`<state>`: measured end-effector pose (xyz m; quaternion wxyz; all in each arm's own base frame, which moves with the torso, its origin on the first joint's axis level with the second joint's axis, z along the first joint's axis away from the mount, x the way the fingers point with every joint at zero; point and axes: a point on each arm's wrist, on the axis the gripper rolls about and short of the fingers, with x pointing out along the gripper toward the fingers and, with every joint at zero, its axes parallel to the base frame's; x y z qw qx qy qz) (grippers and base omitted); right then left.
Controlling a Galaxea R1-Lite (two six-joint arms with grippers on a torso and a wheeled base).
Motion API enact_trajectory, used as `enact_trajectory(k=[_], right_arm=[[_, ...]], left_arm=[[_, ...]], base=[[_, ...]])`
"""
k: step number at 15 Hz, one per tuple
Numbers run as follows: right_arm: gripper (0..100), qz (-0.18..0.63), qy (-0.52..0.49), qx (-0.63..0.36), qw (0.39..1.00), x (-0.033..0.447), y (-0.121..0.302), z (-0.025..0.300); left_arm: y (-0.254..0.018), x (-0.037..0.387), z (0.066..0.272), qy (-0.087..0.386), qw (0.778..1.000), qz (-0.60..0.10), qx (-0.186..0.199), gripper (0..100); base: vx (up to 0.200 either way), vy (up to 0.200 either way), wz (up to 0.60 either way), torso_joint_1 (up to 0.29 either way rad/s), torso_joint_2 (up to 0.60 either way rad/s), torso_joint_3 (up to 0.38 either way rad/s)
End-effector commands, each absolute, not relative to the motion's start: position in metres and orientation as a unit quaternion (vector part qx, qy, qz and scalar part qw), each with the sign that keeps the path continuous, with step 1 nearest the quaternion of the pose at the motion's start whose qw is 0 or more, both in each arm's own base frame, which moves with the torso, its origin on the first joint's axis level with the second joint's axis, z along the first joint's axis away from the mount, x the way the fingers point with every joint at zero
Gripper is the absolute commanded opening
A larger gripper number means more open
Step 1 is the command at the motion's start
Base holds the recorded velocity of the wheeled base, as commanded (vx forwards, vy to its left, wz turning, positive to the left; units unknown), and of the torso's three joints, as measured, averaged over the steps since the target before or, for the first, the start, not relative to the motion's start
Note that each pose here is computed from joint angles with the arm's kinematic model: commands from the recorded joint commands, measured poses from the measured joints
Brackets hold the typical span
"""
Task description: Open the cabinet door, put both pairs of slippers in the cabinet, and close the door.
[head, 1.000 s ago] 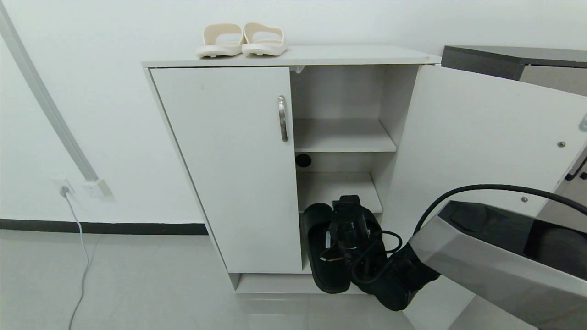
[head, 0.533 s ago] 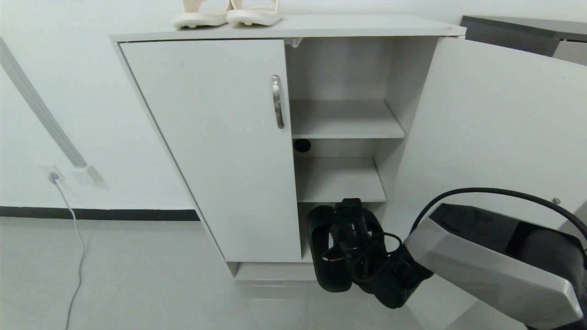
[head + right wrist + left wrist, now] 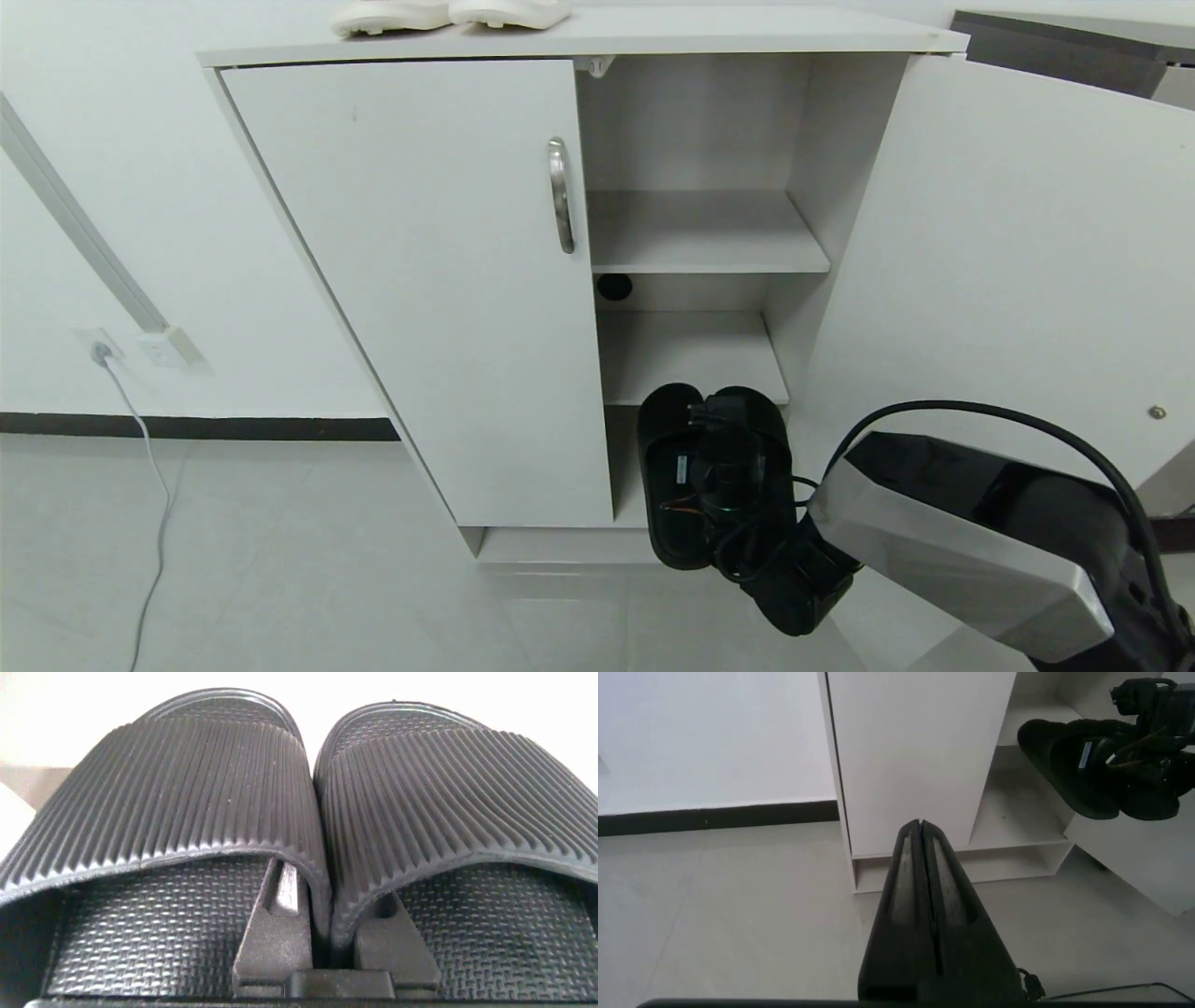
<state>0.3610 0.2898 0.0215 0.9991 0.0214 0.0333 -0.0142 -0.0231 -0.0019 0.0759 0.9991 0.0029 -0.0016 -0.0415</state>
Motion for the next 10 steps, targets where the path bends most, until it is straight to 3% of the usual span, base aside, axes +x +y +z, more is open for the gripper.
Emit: enact_trajectory(k=[1,7,10], right_arm=[[0,-0.015,0.036,0.019,0.999,0.3617,0.2893,0.0174],[0,-0.014,0.032,0.022,0.999,0.3613,0.289,0.0226],[0,-0.014,0.032,0.022,0.999,0.3612,0.2889,0.0239]], left_arm=[[-0.0019,-0.023,0.0759,-0.001,0.999,-0.041,0.002,0],[-0.0019,-0.023,0.0759,-0.001,0.999,-0.041,0.002,0],[-0.0019,-0.023,0.0759,-0.001,0.999,-0.041,0.002,0]], base=[[0.0,0.0,0.0,0.0,0.0,0.0],[0.0,0.0,0.0,0.0,0.0,0.0],[0.2,0.0,0.0,-0.001,0.0,0.002]])
